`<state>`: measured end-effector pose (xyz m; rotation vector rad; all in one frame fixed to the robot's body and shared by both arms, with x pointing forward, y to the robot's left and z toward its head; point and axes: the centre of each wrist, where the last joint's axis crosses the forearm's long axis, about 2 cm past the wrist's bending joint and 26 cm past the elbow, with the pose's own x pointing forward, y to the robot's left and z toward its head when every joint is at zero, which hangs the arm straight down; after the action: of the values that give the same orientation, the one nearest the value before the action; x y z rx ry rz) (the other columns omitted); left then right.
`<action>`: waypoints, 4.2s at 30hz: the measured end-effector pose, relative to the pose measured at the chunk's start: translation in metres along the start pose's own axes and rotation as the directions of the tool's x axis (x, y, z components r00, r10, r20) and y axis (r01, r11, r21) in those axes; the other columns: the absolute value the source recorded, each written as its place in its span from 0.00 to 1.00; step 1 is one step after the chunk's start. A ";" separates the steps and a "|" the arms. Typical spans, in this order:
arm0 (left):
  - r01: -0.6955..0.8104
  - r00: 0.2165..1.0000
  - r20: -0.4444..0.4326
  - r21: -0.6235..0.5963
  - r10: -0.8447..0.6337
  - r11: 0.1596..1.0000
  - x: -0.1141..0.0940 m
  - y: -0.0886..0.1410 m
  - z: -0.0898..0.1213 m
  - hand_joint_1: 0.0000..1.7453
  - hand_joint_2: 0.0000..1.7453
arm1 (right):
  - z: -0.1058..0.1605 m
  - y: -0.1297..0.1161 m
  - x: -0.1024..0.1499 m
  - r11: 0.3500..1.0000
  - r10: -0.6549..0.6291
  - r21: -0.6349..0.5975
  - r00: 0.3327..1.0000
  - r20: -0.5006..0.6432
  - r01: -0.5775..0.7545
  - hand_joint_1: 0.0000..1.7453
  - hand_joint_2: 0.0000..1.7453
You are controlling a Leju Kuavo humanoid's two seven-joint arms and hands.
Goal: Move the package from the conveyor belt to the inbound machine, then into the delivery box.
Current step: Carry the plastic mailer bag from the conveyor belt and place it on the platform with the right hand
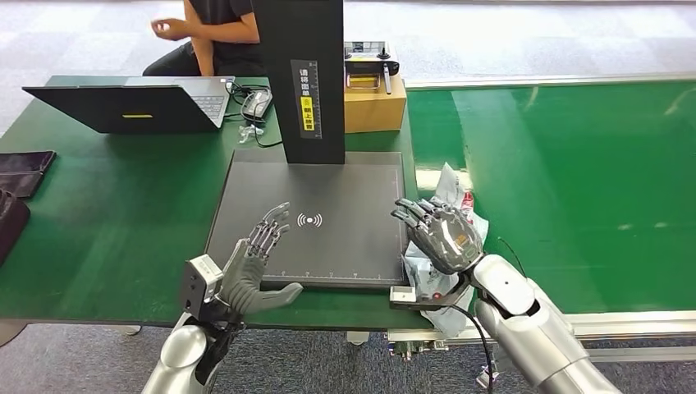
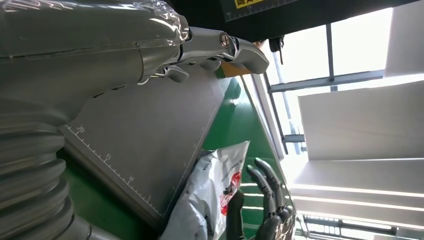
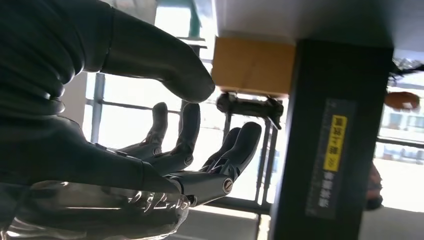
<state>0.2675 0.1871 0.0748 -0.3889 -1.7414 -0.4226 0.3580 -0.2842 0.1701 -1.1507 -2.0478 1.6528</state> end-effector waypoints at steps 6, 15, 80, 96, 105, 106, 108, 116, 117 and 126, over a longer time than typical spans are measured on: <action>-0.009 1.000 0.019 -0.002 0.009 1.000 -0.001 0.004 -0.005 0.00 1.00 | -0.040 -0.016 -0.007 0.997 0.046 -0.069 0.982 0.181 -0.034 1.00 1.00; -0.019 1.000 0.001 0.040 0.019 0.999 -0.009 0.004 0.002 0.00 1.00 | -0.064 -0.021 -0.006 0.983 -0.146 -0.111 0.989 0.021 0.147 0.00 1.00; -0.017 0.994 -0.111 0.052 0.023 0.998 -0.004 -0.009 0.021 0.00 1.00 | 0.110 0.064 0.037 0.322 -0.720 -0.397 -0.050 -0.692 0.860 1.00 1.00; -0.022 0.997 -0.077 0.070 0.028 0.997 -0.002 -0.006 0.023 0.00 1.00 | 0.109 0.054 0.039 0.363 -0.858 -0.434 0.115 -0.500 0.824 1.00 1.00; -0.024 0.997 -0.068 0.075 0.029 0.997 -0.001 -0.006 0.021 0.00 1.00 | 0.115 0.047 0.033 0.475 -0.841 -0.513 0.198 -0.503 0.715 1.00 1.00; -0.023 0.997 -0.068 0.075 0.029 0.997 -0.001 -0.006 0.021 0.00 1.00 | 0.115 0.046 0.032 0.500 -0.833 -0.522 0.218 -0.508 0.691 1.00 1.00; -0.022 0.997 -0.068 0.076 0.028 0.997 -0.001 -0.006 0.021 0.00 1.00 | 0.116 0.042 0.030 0.541 -0.819 -0.542 0.255 -0.515 0.643 1.00 1.00; -0.020 0.998 -0.061 0.073 0.025 0.997 -0.001 -0.006 0.021 0.00 1.00 | 0.109 0.015 0.022 0.659 -0.752 -0.561 0.439 -0.491 0.501 1.00 1.00; -0.020 0.998 -0.059 0.072 0.024 0.997 0.000 -0.006 0.020 0.00 1.00 | 0.107 0.012 0.021 0.666 -0.746 -0.555 0.457 -0.485 0.498 1.00 1.00; -0.021 0.999 -0.028 0.063 0.023 0.998 0.002 -0.004 0.014 0.00 1.00 | 0.075 -0.003 0.015 0.781 -0.623 -0.291 0.661 -0.419 0.552 1.00 1.00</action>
<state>0.2531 0.1906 0.0733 -0.3549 -1.7170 -0.3551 0.2990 -0.3265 0.1449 -0.7068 -1.9101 0.7985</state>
